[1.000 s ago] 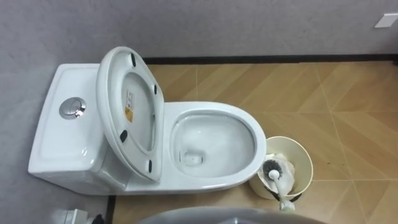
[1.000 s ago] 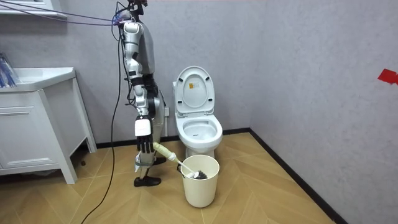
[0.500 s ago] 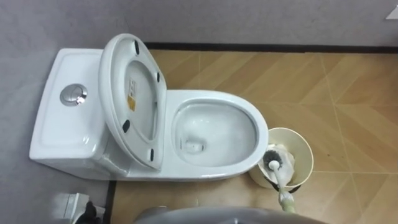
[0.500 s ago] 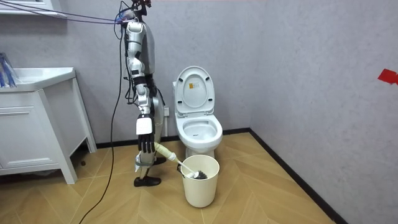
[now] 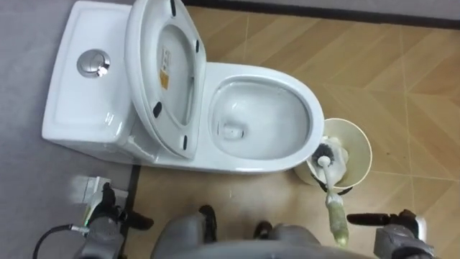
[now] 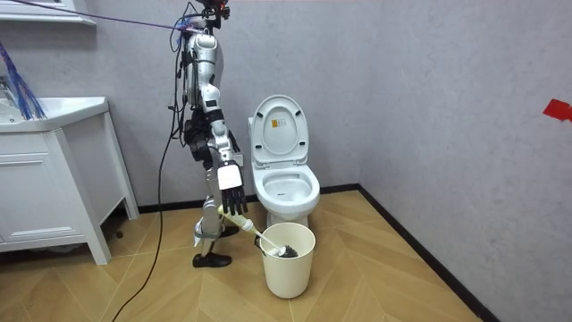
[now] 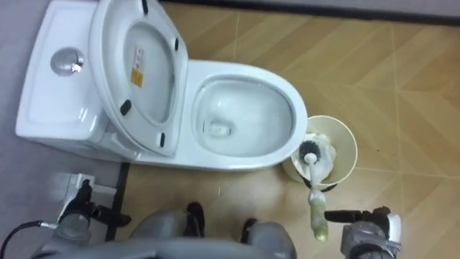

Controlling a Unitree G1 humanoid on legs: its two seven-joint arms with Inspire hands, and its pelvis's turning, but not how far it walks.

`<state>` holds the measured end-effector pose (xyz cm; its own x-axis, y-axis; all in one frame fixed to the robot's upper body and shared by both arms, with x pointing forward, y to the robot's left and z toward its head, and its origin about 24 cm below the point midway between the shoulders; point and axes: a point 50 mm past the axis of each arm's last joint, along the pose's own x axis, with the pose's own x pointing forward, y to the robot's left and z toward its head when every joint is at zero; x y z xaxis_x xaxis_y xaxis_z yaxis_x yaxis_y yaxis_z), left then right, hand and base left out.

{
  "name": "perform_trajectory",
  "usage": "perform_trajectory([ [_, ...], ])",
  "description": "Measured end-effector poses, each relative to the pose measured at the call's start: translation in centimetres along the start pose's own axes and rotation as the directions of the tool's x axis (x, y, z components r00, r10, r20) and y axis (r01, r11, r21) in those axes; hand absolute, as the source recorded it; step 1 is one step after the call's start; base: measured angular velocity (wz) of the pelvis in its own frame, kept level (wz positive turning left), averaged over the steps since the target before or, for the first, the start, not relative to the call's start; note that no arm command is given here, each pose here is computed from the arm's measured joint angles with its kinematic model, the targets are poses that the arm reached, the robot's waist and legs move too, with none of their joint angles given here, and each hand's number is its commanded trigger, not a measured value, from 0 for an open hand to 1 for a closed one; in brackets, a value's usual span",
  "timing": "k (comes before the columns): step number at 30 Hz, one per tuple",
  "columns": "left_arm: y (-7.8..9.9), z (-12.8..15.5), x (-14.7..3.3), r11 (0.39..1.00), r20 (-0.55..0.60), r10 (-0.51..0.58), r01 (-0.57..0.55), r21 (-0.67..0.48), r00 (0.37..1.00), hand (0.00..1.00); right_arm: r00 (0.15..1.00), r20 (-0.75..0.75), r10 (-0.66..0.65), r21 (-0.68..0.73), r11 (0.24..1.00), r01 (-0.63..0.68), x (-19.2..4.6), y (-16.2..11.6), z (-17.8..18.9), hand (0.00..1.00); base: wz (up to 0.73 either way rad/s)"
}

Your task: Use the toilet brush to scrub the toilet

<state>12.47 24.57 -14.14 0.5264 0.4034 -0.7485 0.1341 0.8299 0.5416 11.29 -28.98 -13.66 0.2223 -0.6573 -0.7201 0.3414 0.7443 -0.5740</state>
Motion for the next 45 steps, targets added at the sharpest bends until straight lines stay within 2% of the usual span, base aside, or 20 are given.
perform_trajectory([
  [7, 0.0, 2.6, 0.3, 0.999, 0.093, 0.024, -0.026, 0.021, 0.995, 0.0, 0.998, 0.07, -0.006, 0.03, 1.0, 0.004, 0.1, 0.2, 3.0, 0.0, 0.06],
  [13, 0.1, 5.2, 0.3, 0.999, 0.194, 0.051, -0.048, -0.019, 0.98, 0.0, 0.995, 0.097, 0.003, 0.066, 0.998, -0.01, 0.1, 0.1, 5.2, 0.0, 0.01],
  [21, 0.3, 10.5, 0.1, 0.998, 0.358, 0.061, -0.057, -0.023, 0.932, 0.0, 0.98, 0.2, -0.018, 0.075, 0.997, 0.003, 0.1, -1.0, 8.9, 0.0, 0.03],
  [29, 1.3, 11.2, -0.1, 0.997, 0.408, 0.072, -0.077, -0.003, 0.91, 0.0, 0.976, 0.219, -0.014, 0.109, 0.994, -0.01, -0.1, -0.9, 9.9, 0.0, 0.0],
  [35, 1.4, 11.5, -0.1, 0.996, 0.399, 0.076, -0.051, -0.074, 0.914, 0.0, 0.98, 0.197, -0.008, 0.151, 0.988, -0.022, -0.1, -0.9, 10.0, 0.0, 0.01],
  [38, 1.1, 11.6, -0.2, 0.996, 0.404, 0.066, -0.039, -0.074, 0.912, 0.0, 0.98, 0.197, -0.004, 0.156, 0.987, -0.027, -0.1, -0.9, 10.1, 0.0, 0.05],
  [45, 1.1, 14.3, -0.9, 0.997, 0.493, 0.069, -0.038, -0.072, 0.868, 0.0, 0.977, 0.208, 0.04, 0.211, 0.974, -0.085, -0.3, -0.7, 11.2, 0.0, 0.15],
])
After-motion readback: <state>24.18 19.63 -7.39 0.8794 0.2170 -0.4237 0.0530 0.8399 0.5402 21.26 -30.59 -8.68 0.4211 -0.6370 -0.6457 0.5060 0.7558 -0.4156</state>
